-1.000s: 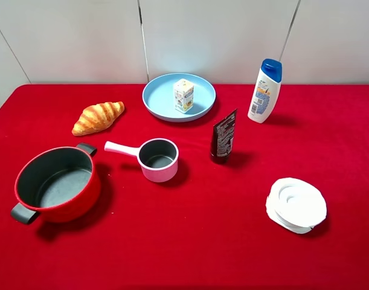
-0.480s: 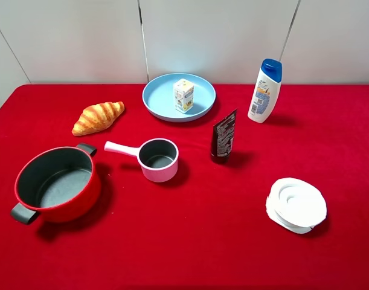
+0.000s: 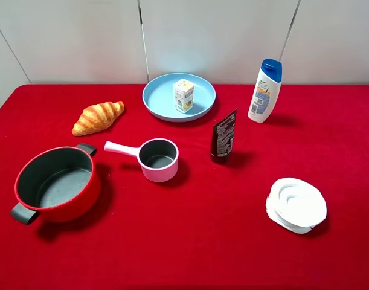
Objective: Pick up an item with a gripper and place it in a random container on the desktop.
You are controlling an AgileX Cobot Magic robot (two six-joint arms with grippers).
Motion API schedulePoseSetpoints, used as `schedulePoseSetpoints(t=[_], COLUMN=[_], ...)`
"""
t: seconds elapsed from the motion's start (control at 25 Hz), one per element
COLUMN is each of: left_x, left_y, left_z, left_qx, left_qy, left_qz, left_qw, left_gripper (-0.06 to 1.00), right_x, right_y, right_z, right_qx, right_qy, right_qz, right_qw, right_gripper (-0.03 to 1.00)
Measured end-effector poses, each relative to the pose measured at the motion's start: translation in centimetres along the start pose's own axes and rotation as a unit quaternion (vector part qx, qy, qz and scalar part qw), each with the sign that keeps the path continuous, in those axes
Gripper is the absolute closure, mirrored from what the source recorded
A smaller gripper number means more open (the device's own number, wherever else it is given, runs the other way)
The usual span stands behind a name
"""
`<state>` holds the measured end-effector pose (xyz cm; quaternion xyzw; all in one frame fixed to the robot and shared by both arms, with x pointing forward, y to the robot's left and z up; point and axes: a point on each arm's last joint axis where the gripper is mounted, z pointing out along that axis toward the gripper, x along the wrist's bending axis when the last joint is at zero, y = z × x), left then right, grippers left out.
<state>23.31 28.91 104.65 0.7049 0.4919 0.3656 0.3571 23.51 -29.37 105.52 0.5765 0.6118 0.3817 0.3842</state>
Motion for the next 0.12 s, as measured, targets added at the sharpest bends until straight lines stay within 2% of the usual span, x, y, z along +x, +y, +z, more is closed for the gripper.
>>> schedulePoseSetpoints(t=[0.12], left_x=[0.0], left_y=[0.0], left_z=[0.0], left_qx=[0.0], left_qy=[0.0], left_qz=[0.0], left_qw=[1.0], left_gripper=[-0.05], right_x=[0.02], right_y=[0.0], right_z=[0.0], right_qx=[0.0], right_qy=[0.001], right_qz=[0.001], right_qw=[1.0], right_gripper=[0.27])
